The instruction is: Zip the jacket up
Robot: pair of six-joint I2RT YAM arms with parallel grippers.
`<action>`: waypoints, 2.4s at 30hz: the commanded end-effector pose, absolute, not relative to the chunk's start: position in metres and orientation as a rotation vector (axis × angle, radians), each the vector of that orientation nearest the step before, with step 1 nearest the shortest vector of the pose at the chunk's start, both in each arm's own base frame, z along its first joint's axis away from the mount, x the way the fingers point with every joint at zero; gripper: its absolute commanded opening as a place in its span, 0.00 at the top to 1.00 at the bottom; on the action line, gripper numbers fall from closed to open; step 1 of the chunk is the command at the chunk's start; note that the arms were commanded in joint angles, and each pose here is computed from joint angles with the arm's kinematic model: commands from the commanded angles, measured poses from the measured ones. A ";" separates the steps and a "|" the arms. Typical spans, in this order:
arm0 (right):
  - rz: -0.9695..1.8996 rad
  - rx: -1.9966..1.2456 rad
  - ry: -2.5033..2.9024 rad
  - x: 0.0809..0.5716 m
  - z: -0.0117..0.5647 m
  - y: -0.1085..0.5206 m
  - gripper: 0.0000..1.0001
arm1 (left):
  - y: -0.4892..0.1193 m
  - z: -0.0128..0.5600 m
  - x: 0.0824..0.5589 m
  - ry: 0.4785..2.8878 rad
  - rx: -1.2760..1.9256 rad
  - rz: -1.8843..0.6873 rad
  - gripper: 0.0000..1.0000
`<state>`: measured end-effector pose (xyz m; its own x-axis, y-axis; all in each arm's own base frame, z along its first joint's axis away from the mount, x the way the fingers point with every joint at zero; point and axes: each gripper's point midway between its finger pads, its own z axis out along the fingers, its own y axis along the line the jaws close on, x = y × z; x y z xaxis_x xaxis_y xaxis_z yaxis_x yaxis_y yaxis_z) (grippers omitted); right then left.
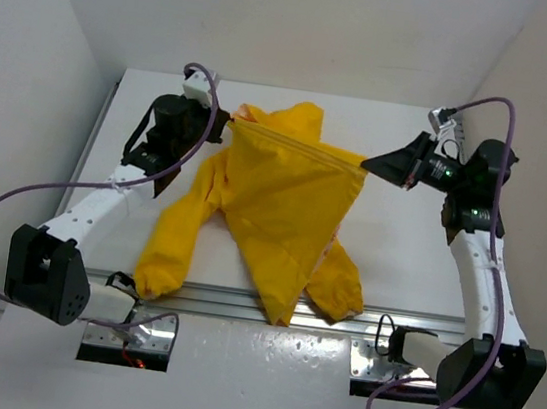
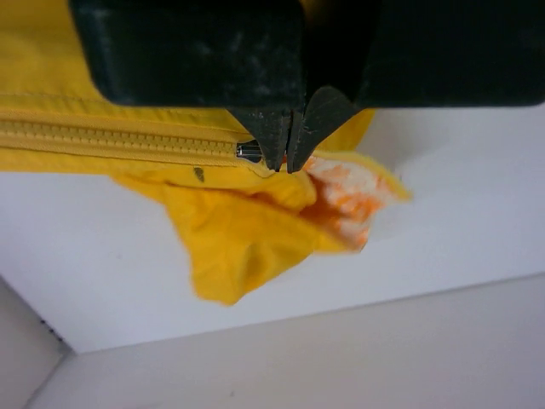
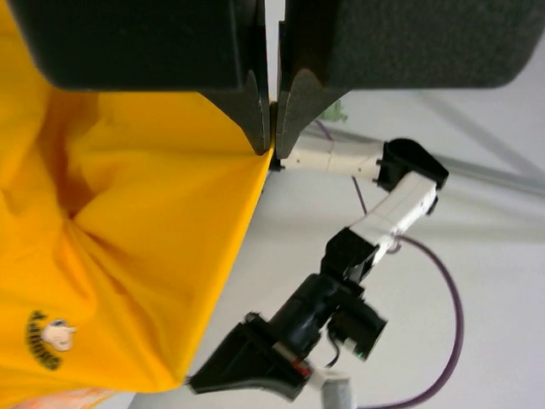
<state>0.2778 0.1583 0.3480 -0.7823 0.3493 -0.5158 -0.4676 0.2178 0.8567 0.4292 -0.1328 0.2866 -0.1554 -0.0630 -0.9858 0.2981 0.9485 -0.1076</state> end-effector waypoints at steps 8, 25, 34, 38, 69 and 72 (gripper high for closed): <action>1.533 -0.053 1.710 0.265 0.404 0.079 1.00 | 0.024 0.345 0.474 1.595 -0.091 0.215 1.00; 1.088 -0.478 1.524 0.279 0.394 0.086 0.11 | -0.097 0.339 0.421 1.650 0.190 -0.329 1.00; 0.780 -1.139 1.337 0.262 0.312 0.207 0.11 | -0.198 0.357 0.344 1.660 0.380 -0.864 1.00; 0.720 -1.222 1.250 0.275 0.300 0.231 0.11 | -0.215 0.363 0.322 1.649 0.461 -0.975 1.00; 0.821 -1.160 1.189 0.306 0.301 0.310 1.00 | -0.236 0.370 0.311 1.680 0.451 -0.995 1.00; 0.852 -1.220 1.197 0.279 0.309 0.299 1.00 | -0.224 0.357 0.334 1.713 0.370 -0.801 1.00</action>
<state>0.3051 0.3086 0.2516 0.0728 -0.1763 -0.9816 -0.9660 0.2322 -0.1133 0.3115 -0.2407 0.3461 -0.4145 -0.1520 -0.8973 0.7046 0.5704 -0.4221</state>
